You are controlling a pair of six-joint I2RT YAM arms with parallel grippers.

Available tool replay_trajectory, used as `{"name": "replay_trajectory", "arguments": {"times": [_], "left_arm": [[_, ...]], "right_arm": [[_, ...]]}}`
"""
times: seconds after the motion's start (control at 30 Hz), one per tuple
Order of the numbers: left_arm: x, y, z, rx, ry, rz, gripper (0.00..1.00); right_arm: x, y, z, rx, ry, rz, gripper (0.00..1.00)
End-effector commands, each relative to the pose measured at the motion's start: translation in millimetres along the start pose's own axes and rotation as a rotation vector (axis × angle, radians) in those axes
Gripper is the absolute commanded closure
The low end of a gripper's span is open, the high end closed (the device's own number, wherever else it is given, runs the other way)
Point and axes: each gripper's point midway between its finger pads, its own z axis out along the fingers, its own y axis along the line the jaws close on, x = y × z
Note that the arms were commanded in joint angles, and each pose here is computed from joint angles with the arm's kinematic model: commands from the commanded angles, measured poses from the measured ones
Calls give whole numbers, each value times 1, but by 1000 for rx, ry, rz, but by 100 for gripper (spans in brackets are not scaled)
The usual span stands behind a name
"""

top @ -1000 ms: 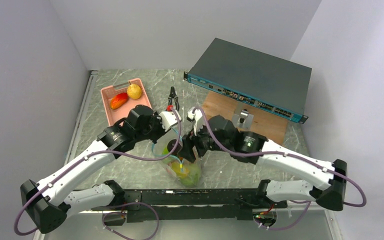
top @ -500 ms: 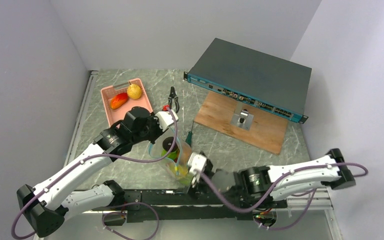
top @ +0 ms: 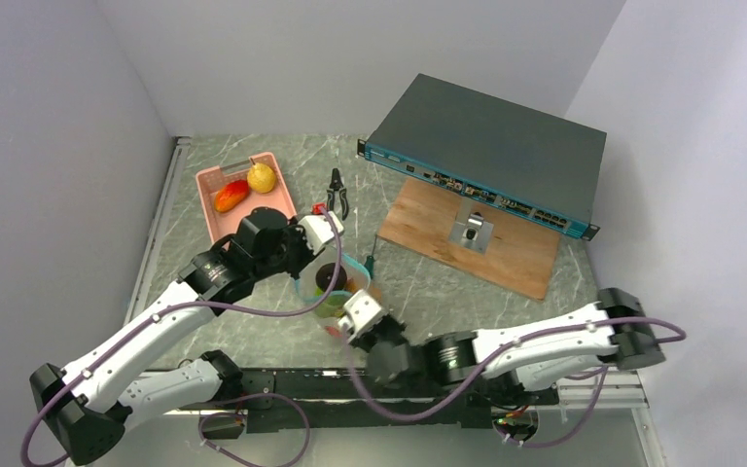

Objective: Place the food in the zip-top bag and seal the zipper
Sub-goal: Adjust the zipper food storage bag at the center of the board.

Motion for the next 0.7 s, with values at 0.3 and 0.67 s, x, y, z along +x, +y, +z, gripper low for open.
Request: {"name": "replay_trajectory", "arguments": {"times": [0.3, 0.67], "left_arm": [[-36, 39, -43, -167, -221, -37, 47], [-120, -73, -82, 562, -558, 197, 1]], "right_arm": [[-27, -26, -11, -716, -193, 380, 100], [-21, -26, -11, -995, -131, 447, 100]]}}
